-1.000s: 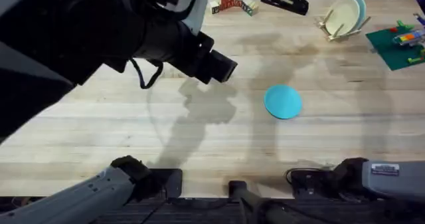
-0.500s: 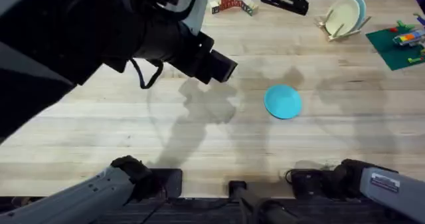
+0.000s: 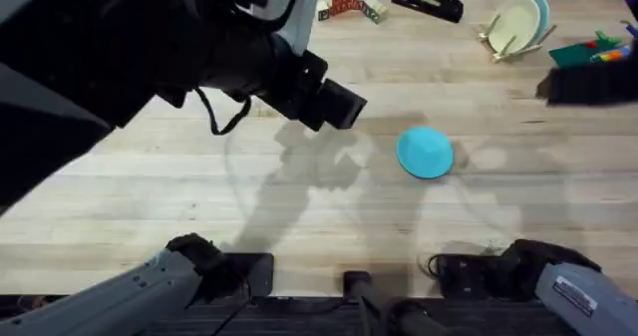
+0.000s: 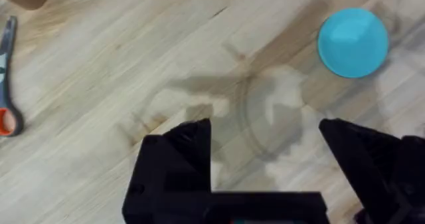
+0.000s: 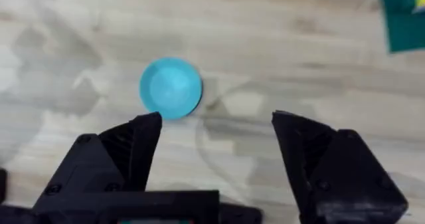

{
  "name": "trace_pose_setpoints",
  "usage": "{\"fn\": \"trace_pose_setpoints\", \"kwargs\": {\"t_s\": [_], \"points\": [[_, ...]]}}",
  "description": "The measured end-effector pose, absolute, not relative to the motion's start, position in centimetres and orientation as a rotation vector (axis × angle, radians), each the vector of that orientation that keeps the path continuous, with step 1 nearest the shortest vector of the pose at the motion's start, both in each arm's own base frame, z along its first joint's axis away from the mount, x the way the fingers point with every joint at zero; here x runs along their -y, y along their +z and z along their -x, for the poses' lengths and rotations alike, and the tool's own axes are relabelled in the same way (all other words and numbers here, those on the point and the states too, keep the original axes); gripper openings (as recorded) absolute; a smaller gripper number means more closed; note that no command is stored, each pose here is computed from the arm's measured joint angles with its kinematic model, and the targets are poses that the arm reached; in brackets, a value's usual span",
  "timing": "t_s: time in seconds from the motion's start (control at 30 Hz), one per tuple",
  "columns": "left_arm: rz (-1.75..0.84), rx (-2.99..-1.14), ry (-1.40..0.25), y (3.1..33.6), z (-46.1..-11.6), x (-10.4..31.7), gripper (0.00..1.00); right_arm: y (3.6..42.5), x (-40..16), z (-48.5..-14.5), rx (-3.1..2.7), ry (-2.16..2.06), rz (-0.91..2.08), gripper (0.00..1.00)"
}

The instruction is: Pick up the plates from the table one by one and place each into a slot on the dish rack.

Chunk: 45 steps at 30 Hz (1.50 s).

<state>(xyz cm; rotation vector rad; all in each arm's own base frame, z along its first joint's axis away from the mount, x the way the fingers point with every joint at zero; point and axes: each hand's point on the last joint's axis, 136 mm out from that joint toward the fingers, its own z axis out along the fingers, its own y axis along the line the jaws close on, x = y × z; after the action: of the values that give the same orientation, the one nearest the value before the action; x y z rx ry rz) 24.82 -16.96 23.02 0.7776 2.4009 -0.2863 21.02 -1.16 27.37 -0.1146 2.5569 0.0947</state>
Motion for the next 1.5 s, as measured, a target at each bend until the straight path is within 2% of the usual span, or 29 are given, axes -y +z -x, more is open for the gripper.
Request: {"fn": "trace_pose_setpoints", "kwargs": {"t_s": [0.3,0.5,0.53,0.6,0.63,0.67,0.7,1.1,1.5], "points": [[-0.802,-2.401,-0.372,23.1,-24.1,17.9,0.993,22.8,-0.4,-18.6,-2.662,0.231,0.052,0.995],[-0.831,-2.370,-0.487,23.5,-24.0,19.6,0.971,22.0,-0.6,-18.3,-2.685,0.255,0.041,0.996],[-0.851,-2.354,-0.569,23.4,-24.4,21.1,0.612,22.0,-0.6,-18.3,-2.685,0.257,0.041,0.996],[-0.876,-2.349,-0.641,23.0,-24.6,22.4,0.297,22.0,-0.7,-18.3,-2.685,0.259,0.041,0.996],[-0.890,-2.348,-0.680,22.8,-24.6,23.0,0.153,22.0,-0.7,-18.3,-2.684,0.259,0.041,0.996],[-0.907,-2.346,-0.724,22.6,-24.6,23.7,0.071,22.0,-0.7,-18.3,-2.684,0.259,0.041,0.996],[-0.923,-2.348,-0.774,22.3,-24.5,24.4,0.049,22.1,-0.7,-18.3,-2.684,0.259,0.041,0.996],[-0.910,-2.411,-1.171,19.7,-24.8,29.3,0.043,22.1,-0.7,-18.3,-2.684,0.259,0.041,0.996],[-0.916,-2.483,-1.382,14.8,-25.6,31.9,0.044,22.1,-0.7,-18.3,-2.684,0.259,0.041,0.996]]}}
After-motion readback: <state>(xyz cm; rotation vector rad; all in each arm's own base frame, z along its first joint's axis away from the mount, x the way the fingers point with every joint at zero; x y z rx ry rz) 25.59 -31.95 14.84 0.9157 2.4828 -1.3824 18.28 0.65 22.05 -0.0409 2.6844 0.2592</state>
